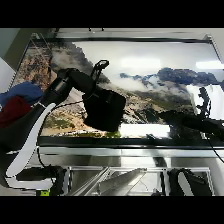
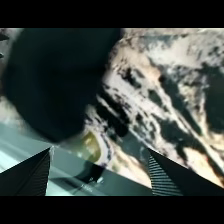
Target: Fold the shirts.
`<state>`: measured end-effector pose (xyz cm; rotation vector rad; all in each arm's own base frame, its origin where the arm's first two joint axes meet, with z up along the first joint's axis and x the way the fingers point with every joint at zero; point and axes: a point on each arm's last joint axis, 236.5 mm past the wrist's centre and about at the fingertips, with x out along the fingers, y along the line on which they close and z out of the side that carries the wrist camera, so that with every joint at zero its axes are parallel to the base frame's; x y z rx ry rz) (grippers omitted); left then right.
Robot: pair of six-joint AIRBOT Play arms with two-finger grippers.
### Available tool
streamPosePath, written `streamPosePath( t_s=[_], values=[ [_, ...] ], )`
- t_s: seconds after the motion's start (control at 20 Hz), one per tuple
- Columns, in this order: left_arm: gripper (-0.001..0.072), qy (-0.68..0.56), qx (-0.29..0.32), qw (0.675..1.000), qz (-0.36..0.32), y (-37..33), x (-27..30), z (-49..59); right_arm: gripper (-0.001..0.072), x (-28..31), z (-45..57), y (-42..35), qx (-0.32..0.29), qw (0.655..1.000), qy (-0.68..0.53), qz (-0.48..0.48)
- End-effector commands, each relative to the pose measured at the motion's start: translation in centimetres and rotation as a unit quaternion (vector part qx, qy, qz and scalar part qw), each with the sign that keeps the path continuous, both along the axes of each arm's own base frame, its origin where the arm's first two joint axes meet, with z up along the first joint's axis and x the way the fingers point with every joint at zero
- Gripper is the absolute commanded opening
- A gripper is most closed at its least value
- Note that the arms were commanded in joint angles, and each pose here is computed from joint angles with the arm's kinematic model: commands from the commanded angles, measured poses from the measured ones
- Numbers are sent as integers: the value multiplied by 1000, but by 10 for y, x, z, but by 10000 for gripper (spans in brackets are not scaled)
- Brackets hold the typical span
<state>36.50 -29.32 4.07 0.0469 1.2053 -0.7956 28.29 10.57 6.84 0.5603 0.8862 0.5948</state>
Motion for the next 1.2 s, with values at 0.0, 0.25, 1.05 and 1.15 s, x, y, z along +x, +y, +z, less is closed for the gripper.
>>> streamPosePath(
  t_s=[0.0, 0.25, 1.05, 1.15],
  values=[
    [690, 17, 5, 1000, 1, 10, -2, 8, 660, -9, 2, 11, 21, 999, 22, 13],
    [690, 51, 7, 991, 124, 114, 45, 20, 651, -20, -20, 71, 13, 997, 36, 64],
    [576, 165, -52, 972, 161, 149, 29, -144, 641, -17, -157, 215, 94, 970, 206, 88],
    [568, 169, -51, 974, 141, 138, 28, -142, 636, -19, -160, 221, 102, 966, 218, 100]
  ],
)
